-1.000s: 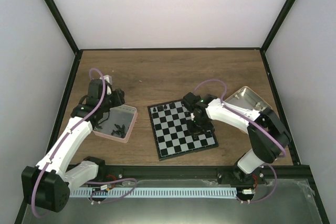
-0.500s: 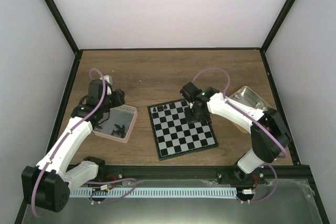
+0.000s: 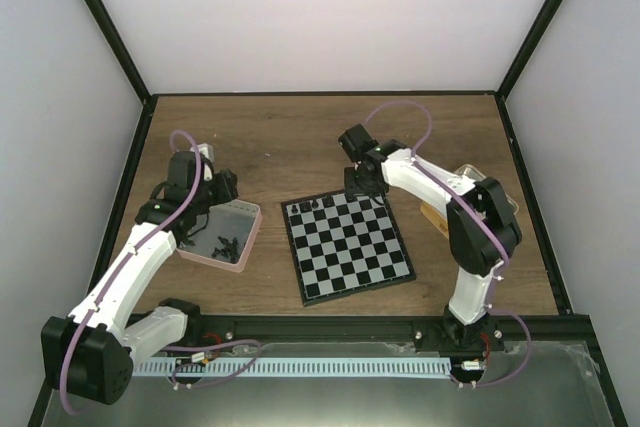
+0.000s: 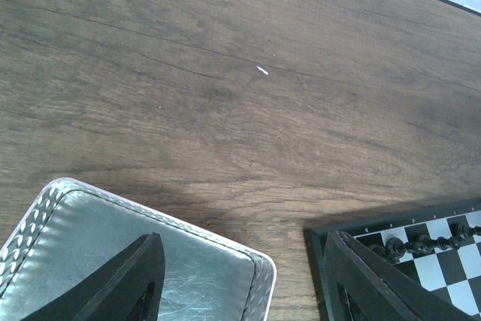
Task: Set up the chess pieces on the board
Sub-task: Pick up the chess piece from the chessboard, then place the chess piece on the chessboard.
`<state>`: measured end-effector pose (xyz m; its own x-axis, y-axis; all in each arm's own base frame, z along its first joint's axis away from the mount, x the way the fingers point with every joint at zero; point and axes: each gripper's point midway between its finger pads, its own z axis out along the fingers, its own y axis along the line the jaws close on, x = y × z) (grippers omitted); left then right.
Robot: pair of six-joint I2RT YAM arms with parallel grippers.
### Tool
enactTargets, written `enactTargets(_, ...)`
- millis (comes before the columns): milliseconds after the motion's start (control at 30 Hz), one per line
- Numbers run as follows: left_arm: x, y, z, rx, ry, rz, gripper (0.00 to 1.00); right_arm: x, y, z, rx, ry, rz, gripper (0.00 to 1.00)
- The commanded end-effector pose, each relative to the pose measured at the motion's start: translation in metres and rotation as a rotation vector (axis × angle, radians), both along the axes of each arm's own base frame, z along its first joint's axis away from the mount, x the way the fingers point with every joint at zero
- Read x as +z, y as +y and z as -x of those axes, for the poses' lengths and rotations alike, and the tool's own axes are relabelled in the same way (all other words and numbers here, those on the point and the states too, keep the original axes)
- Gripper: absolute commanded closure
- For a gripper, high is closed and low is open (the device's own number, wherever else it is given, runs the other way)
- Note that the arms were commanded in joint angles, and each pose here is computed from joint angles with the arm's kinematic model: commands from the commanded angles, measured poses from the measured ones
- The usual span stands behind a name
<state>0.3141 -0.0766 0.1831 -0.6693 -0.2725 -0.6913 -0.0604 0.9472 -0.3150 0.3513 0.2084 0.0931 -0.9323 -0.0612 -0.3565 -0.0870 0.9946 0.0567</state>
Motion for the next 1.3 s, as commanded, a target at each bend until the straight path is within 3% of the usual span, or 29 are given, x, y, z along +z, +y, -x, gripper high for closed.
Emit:
enactTargets(0,0.003,-0.001,-0.002,-0.013,-0.024,-0.01,0.4,0.006,0.0,-0.024,-0.015,-0.056,0.009,0.99)
enactTargets(700,0.001,-0.002,-0.003,-0.016,-0.017,-0.007,0.4,-0.03,-0.007,-0.023,-0.018,0.014,0.0,0.98)
enactTargets(1267,0.001,-0.002,-0.002,-0.016,-0.019,-0.006,0.39,-0.03,-0.011,-0.023,-0.018,0.021,0.029,0.88)
